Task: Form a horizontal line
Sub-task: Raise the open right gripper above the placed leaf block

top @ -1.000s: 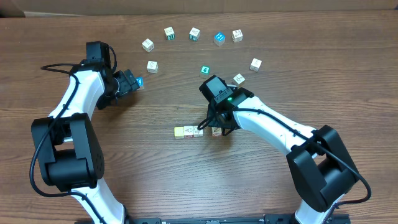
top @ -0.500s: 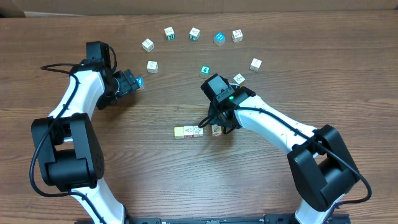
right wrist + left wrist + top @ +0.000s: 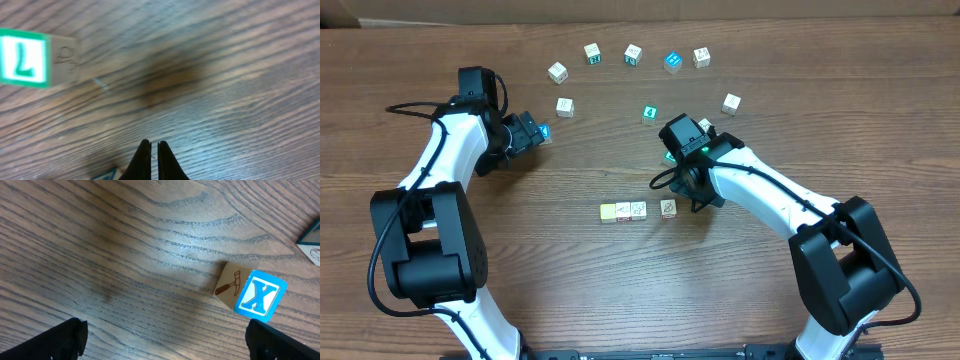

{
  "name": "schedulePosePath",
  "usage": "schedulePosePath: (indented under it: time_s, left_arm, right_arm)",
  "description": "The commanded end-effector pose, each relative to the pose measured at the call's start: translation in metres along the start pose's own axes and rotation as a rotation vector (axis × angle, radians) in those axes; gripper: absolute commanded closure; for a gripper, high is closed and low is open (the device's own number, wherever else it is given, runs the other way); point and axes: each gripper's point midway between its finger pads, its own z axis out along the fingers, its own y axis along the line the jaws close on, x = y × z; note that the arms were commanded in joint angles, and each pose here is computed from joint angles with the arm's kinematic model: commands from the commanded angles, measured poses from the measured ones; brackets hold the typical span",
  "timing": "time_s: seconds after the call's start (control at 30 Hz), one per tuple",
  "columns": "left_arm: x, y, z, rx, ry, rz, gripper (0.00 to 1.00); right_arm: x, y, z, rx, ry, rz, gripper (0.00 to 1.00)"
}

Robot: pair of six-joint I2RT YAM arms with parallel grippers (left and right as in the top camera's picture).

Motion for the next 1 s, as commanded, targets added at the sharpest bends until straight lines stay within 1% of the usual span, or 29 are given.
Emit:
schedulePosePath:
  time_s: [0.0,0.17,0.37,0.97]
  left_arm:
    - [-0.0039,-0.0037,0.0007,-0.001,-0.01,0.008,0.0]
    - [-0.004,-0.0037,0.0007,0.0,-0.01,0.008,0.0]
    - [-0.0039,-0.0037,0.0007,-0.001,-0.01,0.008,0.01]
    - [-0.004,-0.0037,0.0007,0.0,-0.01,0.008,0.0]
  right_arm:
    - [0.0002,-0.0056,-0.0002,0.004,-0.003,0.061,0.96]
    - [0.006,0.0011,0.0,-0.032,0.033,0.069,0.96]
    - [0.0089,-0.0008,0.008,-0.038,0.029,0.091,0.96]
    - [0.0086,-0.0004,0.0081,-0.039,0.027,0.089,0.96]
